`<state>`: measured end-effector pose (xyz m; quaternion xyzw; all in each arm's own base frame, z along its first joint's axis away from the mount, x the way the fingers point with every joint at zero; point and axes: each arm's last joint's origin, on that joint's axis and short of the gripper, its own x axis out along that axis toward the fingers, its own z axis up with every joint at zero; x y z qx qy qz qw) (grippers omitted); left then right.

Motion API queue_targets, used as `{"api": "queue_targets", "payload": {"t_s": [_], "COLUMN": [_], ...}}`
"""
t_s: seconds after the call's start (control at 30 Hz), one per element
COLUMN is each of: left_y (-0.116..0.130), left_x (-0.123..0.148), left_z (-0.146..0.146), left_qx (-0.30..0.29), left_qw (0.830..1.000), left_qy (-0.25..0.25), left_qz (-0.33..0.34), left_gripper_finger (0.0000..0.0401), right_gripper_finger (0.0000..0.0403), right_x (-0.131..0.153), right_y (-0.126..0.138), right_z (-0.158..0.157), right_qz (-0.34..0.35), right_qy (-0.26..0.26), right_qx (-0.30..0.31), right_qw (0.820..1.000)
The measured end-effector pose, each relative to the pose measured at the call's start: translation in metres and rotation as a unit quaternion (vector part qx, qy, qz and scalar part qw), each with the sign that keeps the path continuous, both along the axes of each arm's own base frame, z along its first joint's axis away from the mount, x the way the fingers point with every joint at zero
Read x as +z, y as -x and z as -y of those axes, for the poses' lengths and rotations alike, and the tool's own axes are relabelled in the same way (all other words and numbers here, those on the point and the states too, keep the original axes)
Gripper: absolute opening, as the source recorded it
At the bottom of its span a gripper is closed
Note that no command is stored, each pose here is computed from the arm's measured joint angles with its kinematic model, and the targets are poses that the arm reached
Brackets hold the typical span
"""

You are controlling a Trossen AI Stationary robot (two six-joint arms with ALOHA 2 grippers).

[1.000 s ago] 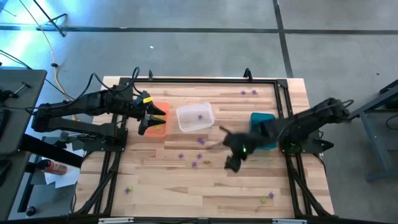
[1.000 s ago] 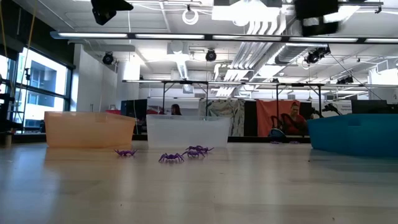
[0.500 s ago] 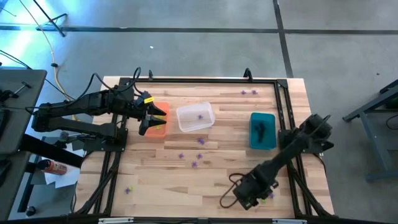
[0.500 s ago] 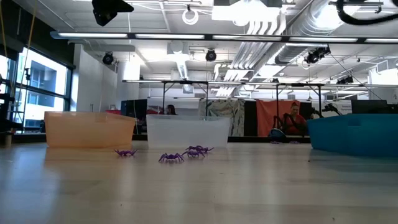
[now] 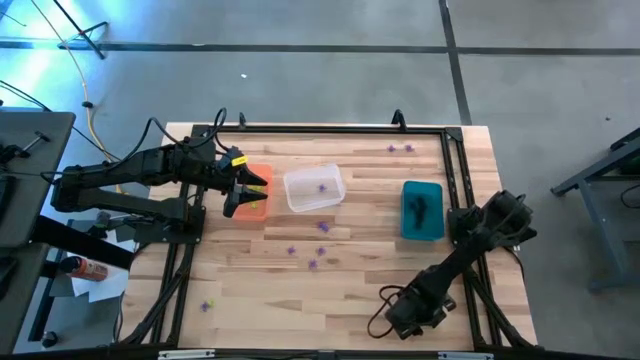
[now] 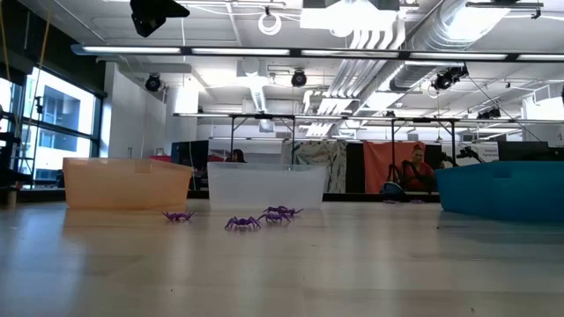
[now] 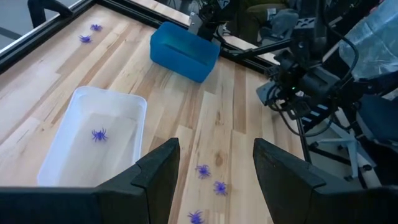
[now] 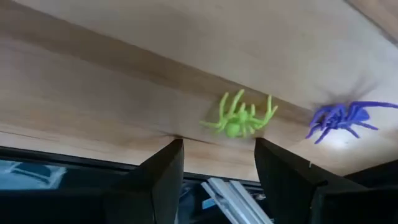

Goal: Sort Halloween decoration
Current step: Put the green spider toy into the orange bin

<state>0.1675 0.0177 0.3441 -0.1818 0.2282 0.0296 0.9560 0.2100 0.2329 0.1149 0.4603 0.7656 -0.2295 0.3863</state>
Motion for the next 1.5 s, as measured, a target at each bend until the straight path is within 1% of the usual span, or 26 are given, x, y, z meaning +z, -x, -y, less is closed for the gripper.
{"api": "queue_targets", "payload": {"t_s": [0.13, 0.5, 0.6, 0.67, 0.77, 0.93, 0.97, 1.0, 1.1, 1.17, 1.23, 1.3, 1.33, 1.4, 1.47, 1.5], "left_y": [0.000, -0.001, -0.002, -0.002, -0.002, -0.002, -0.002, -0.002, -0.002, -0.002, -0.002, -0.002, -0.002, -0.002, -0.002, -0.002], "left_x": [0.000, 0.003, 0.004, 0.005, 0.005, 0.005, 0.005, 0.005, 0.005, 0.005, 0.005, 0.005, 0.005, 0.005, 0.005, 0.005], "left_z": [0.000, -0.001, -0.001, -0.001, -0.001, -0.001, -0.001, -0.001, -0.001, -0.001, -0.001, -0.001, -0.001, -0.001, -0.001, -0.001], "left_qx": [0.000, 0.012, 0.012, 0.012, 0.012, 0.012, 0.012, 0.012, 0.012, 0.012, 0.012, 0.012, 0.012, 0.012, 0.012, 0.012], "left_qw": [1.000, 1.000, 1.000, 1.000, 0.999, 0.999, 0.999, 0.999, 0.999, 0.999, 0.999, 0.999, 0.999, 0.999, 0.999, 0.999], "left_qy": [0.001, -0.007, -0.008, -0.008, -0.009, -0.009, -0.009, -0.009, -0.009, -0.009, -0.009, -0.009, -0.009, -0.009, -0.009, -0.009], "left_qz": [0.000, 0.015, 0.020, 0.027, 0.029, 0.029, 0.029, 0.029, 0.029, 0.029, 0.029, 0.029, 0.029, 0.029, 0.028, 0.028], "left_gripper_finger": [0.0190, 0.0190, 0.0190, 0.0190, 0.0190, 0.0190, 0.0190, 0.0190, 0.0190, 0.0190, 0.0190, 0.0190, 0.0190, 0.0190, 0.0190, 0.0190], "right_gripper_finger": [0.0192, 0.0192, 0.0184, 0.0167, 0.0126, 0.0026, 0.0013, 0.0008, 0.0010, 0.0002, 0.0004, 0.0002, 0.0001, 0.0003, 0.0008, 0.0011], "right_x": [-0.003, -0.004, -0.004, -0.004, -0.004, -0.004, -0.004, -0.004, 0.000, 0.006, 0.013, 0.021, 0.027, 0.044, 0.060, 0.065], "right_y": [0.003, -0.003, -0.003, -0.003, -0.002, -0.002, -0.002, -0.002, -0.001, 0.001, 0.004, 0.005, 0.005, 0.001, -0.003, -0.003], "right_z": [0.002, 0.014, 0.015, 0.015, 0.016, 0.017, 0.017, 0.017, 0.018, 0.021, 0.024, 0.027, 0.027, 0.026, 0.026, 0.027], "right_qz": [-0.001, 0.019, 0.024, 0.025, 0.027, 0.027, 0.032, 0.036, 0.052, 0.069, 0.082, 0.100, 0.127, 0.207, 0.266, 0.284], "right_qy": [0.002, -0.001, -0.003, -0.003, -0.002, 0.002, 0.001, 0.000, 0.000, 0.019, 0.042, 0.054, 0.051, 0.042, 0.040, 0.046], "right_qx": [-0.004, 0.035, 0.042, 0.045, 0.051, 0.055, 0.060, 0.064, 0.079, 0.082, 0.085, 0.087, 0.092, 0.090, 0.069, 0.058], "right_qw": [1.000, 0.999, 0.999, 0.999, 0.998, 0.998, 0.998, 0.997, 0.996, 0.994, 0.992, 0.990, 0.986, 0.973, 0.961, 0.956]}}
